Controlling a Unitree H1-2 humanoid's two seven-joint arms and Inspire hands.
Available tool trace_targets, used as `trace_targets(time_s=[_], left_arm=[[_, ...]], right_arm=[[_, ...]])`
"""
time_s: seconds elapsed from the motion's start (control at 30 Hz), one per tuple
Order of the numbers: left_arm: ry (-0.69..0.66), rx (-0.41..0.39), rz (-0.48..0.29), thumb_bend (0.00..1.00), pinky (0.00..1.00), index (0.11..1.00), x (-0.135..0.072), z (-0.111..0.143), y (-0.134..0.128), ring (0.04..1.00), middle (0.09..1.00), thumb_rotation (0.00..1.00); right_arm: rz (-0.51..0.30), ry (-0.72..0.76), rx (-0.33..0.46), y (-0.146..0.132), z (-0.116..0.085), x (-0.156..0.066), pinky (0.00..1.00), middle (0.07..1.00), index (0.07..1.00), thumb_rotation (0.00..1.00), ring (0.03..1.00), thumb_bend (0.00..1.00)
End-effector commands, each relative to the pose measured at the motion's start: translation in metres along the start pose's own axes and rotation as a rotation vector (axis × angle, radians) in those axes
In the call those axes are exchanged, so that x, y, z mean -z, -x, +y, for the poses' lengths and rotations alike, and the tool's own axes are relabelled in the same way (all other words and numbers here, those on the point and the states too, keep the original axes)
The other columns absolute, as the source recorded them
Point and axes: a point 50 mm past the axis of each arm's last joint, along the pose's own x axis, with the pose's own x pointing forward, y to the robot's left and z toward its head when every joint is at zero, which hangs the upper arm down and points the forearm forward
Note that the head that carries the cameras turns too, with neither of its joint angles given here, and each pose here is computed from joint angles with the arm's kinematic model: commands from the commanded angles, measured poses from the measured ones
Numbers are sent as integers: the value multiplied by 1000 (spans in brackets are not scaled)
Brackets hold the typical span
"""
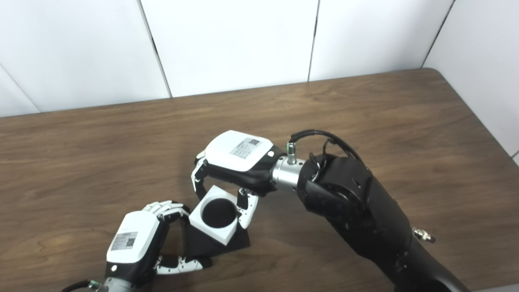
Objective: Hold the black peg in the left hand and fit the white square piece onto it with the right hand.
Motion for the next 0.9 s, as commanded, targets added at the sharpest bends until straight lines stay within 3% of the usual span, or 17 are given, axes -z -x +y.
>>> trace_targets(time_s=[0.0, 0.23, 0.33, 0.37, 0.4, 0.47, 0.87], left_arm=[[-13, 98, 40, 516, 832, 488, 6, -12, 9, 797, 735, 52], [-14, 100, 41, 516, 836, 488, 6, -12, 9, 799, 736, 52], [-16, 101, 41, 516, 836, 488, 6, -13, 8, 800, 736, 52], [-18, 101, 41, 516, 837, 488, 6, -13, 8, 800, 736, 52], [-19, 101, 41, 516, 837, 488, 6, -13, 8, 799, 736, 52], [-18, 100, 40, 516, 835, 488, 6, -13, 8, 799, 736, 52], [-19, 101, 44, 515, 835, 488, 6, -12, 8, 797, 736, 53]], right_arm=[[-18, 40, 71, 0, -10, -2, 876, 711, 480, 130, 848, 524], [-2, 40, 55, 0, -7, 0, 883, 714, 481, 132, 856, 525], [24, 56, 7, 0, -6, 1, 887, 736, 488, 143, 875, 525], [31, 54, -7, 1, -6, 1, 886, 747, 554, 190, 880, 731], [37, 51, -20, 1, -6, 0, 889, 758, 605, 235, 886, 871], [52, 45, -43, 2, -8, -1, 911, 792, 677, 339, 904, 982], [50, 71, -48, 4, -19, -3, 943, 869, 777, 601, 920, 1000]])
